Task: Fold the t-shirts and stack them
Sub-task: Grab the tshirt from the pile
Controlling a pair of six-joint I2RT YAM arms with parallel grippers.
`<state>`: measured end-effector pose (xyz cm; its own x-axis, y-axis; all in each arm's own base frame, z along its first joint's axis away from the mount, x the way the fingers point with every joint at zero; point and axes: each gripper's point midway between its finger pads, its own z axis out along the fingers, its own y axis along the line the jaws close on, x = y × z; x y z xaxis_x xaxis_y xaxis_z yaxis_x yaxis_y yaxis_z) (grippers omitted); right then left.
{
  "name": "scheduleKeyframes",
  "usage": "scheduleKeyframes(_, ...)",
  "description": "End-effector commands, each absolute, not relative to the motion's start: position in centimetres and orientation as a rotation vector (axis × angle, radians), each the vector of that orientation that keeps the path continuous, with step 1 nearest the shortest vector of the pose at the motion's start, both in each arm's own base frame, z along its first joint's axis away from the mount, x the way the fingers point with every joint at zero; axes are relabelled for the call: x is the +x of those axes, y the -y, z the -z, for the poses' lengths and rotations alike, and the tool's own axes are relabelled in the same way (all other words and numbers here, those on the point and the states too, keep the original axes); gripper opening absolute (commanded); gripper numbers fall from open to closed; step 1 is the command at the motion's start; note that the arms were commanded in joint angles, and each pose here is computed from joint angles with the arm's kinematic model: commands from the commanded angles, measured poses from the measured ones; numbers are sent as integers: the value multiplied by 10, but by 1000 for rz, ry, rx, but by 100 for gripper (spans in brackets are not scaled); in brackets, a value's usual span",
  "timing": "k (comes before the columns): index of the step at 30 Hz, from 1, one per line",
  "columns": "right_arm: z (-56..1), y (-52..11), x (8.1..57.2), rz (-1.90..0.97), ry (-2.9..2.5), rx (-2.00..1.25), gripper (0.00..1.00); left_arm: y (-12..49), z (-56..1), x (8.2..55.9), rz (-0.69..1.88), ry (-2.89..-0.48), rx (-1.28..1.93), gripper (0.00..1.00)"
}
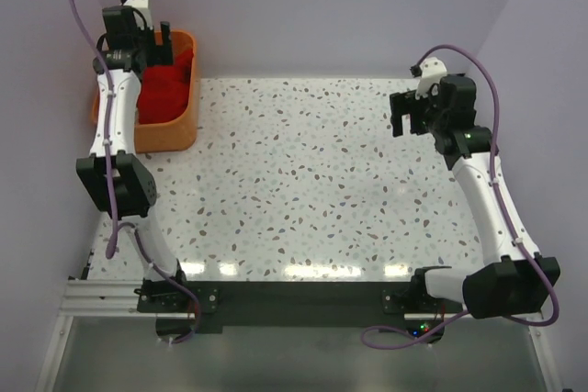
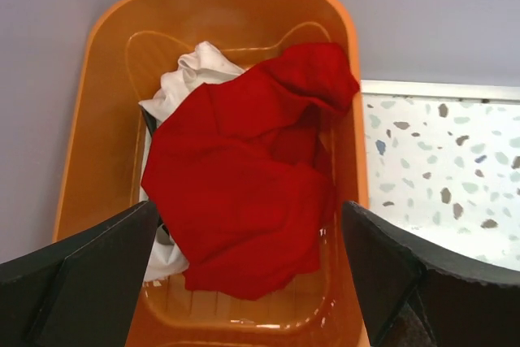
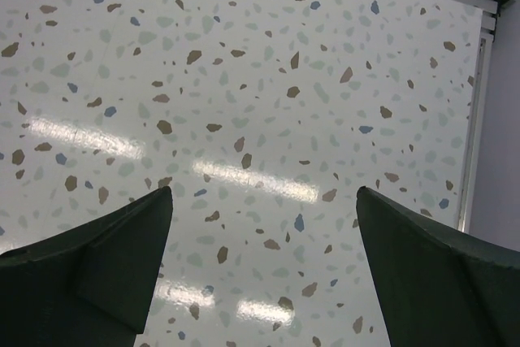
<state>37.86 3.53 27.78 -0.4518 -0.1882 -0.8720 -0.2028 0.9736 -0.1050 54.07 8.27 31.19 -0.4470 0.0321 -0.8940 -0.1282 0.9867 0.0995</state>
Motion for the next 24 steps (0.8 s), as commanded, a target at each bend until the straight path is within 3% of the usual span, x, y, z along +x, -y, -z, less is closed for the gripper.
scheduleKeyframes(1, -276, -26, 380, 34, -2050, -274, 99, -96, -280, 564, -178, -2086, -104, 100)
scheduleKeyframes(12, -266, -19, 390, 49, -2089, -273, 99, -114, -166, 595, -263, -2238, -140, 100)
scheduleKeyframes(16, -264, -18, 395, 58, -2094, -279, 99, -116, -151, 599, -273, -2258, -136, 96)
scheduleKeyframes(19, -263, -18, 396, 56, -2099, -281, 99, -113, -153, 602, -248, -2247, -122, 79)
scheduleKeyframes(20, -263, -19, 396, 56, -2098, -284, 99, -112, -157, 603, -245, -2234, -121, 64)
scheduleKeyframes(23, -263, -19, 396, 50, -2098, -285, 99, -115, -189, 605, -243, -2161, -131, 39)
scheduleKeyframes(24, -262, -20, 396, 48, -2099, -286, 99, -114, -210, 604, -245, -2119, -129, 35)
